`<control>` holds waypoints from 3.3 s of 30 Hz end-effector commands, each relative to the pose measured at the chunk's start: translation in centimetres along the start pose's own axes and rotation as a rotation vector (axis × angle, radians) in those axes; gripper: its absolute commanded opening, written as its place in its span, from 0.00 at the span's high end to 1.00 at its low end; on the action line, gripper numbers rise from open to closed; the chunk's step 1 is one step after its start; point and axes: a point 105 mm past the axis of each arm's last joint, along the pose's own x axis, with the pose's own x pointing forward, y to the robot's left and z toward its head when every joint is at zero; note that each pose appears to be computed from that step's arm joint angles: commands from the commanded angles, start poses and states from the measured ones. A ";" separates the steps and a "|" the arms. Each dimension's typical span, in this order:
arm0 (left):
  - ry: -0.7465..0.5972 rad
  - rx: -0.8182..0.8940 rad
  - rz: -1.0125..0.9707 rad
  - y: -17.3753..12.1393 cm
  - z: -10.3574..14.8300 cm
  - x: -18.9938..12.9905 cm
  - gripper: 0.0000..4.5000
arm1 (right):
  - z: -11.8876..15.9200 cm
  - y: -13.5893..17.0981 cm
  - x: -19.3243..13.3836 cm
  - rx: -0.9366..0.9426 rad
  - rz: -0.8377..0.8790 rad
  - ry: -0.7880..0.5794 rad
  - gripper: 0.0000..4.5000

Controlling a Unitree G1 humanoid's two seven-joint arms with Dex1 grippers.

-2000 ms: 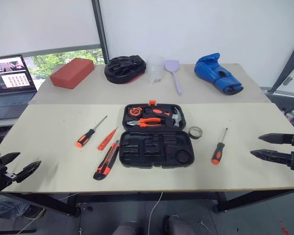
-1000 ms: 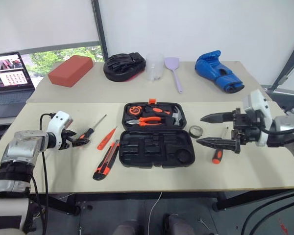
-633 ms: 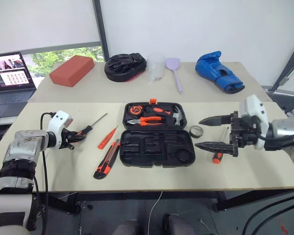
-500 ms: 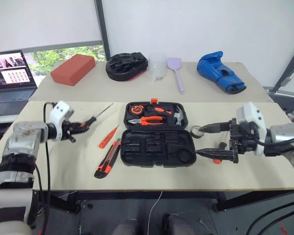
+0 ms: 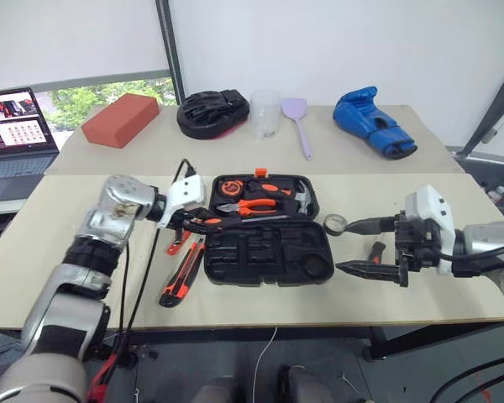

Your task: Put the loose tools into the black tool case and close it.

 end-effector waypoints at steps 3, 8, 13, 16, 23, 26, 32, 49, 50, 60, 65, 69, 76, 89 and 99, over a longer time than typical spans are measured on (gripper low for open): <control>-0.013 0.040 -0.019 0.6 1.5 1.2 0.81 | 1.0 0.1 -0.3 -0.057 -0.035 -0.034 0.00; -0.024 0.036 -0.075 -0.2 2.0 2.5 0.81 | 1.0 0.2 -0.2 -0.054 -0.047 -0.043 0.00; 0.017 0.020 -0.031 0.4 1.2 3.2 0.81 | 1.0 0.2 -0.1 -0.053 -0.053 -0.052 0.00; 0.004 0.012 -0.023 0.7 1.4 3.3 0.81 | 1.1 0.3 0.0 -0.053 -0.054 -0.056 0.00; -0.064 0.020 -0.041 0.8 3.3 3.2 0.27 | 1.0 0.4 0.1 -0.046 -0.052 -0.060 0.00; -0.086 0.020 -0.036 0.9 3.8 3.0 0.02 | 1.0 0.5 0.2 -0.043 -0.047 -0.065 0.00; -0.136 -0.008 -0.012 1.3 4.6 2.7 0.25 | 0.9 0.4 0.4 -0.040 -0.055 -0.074 0.00; -0.015 0.016 -0.009 0.4 2.2 6.3 0.99 | 0.6 -0.6 0.0 -0.026 -0.092 -0.068 0.00; 0.000 0.027 -0.023 0.2 1.8 6.5 0.99 | 0.6 -0.6 -0.1 -0.024 -0.094 -0.068 0.00; -0.026 0.027 0.022 0.7 1.7 6.8 0.99 | -0.2 -0.2 -0.8 0.019 -0.172 -0.071 0.00; -0.384 -0.139 0.014 1.0 5.9 1.2 0.85 | -1.8 -1.1 -2.7 0.132 -0.374 -0.068 0.00; -0.519 -0.237 0.030 -0.7 7.0 -3.0 0.53 | -4.2 -1.3 -3.7 0.238 -0.578 -0.038 0.00; -0.529 -0.248 -0.117 -5.7 7.9 -5.1 0.00 | -8.1 -2.9 -3.6 0.401 -0.932 -0.005 0.00; -0.461 -0.203 -0.132 -7.0 8.1 -4.8 0.00 | -13.5 -3.3 1.0 0.637 -1.121 0.082 0.12; -0.440 -0.191 -0.105 -6.3 7.6 -5.2 0.00 | -10.5 -4.8 -1.5 0.543 -1.370 -0.105 0.76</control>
